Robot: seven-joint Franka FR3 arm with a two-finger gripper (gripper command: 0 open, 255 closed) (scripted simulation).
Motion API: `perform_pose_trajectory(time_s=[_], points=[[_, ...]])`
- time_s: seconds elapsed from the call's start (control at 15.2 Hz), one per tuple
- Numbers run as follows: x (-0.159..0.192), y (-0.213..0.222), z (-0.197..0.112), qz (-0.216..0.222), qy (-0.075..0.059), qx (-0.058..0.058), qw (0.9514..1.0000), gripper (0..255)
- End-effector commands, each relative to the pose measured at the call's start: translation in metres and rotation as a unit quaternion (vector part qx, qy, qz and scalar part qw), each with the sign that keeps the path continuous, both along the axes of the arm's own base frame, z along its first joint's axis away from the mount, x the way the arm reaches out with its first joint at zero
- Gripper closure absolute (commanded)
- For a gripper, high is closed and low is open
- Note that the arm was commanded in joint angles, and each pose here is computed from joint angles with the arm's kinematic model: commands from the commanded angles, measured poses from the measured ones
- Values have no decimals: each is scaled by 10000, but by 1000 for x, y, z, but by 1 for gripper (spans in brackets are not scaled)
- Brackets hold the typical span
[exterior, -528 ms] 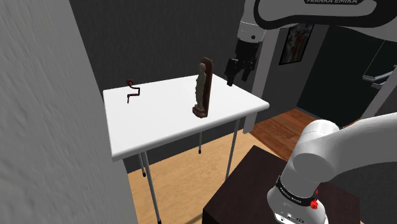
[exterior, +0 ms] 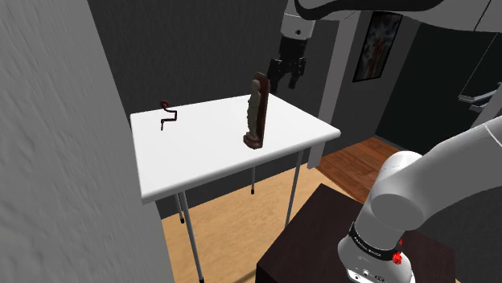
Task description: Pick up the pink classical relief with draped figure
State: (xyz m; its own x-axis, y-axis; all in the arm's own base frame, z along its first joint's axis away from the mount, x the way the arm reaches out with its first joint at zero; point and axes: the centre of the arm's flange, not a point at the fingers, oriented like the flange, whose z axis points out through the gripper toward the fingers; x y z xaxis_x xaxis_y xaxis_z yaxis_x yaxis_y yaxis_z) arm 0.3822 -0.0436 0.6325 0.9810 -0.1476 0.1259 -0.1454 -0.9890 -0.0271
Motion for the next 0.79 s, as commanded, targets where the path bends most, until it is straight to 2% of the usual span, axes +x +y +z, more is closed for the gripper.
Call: perform_pose_trajectory(time_s=[0.0, 0.26, 0.73], points=[[24, -1, 8, 26, -26, 1, 10000, 0], [64, -5, 23, 67, -62, 4, 10000, 0], [64, -5, -17, 67, -62, 4, 10000, 0]])
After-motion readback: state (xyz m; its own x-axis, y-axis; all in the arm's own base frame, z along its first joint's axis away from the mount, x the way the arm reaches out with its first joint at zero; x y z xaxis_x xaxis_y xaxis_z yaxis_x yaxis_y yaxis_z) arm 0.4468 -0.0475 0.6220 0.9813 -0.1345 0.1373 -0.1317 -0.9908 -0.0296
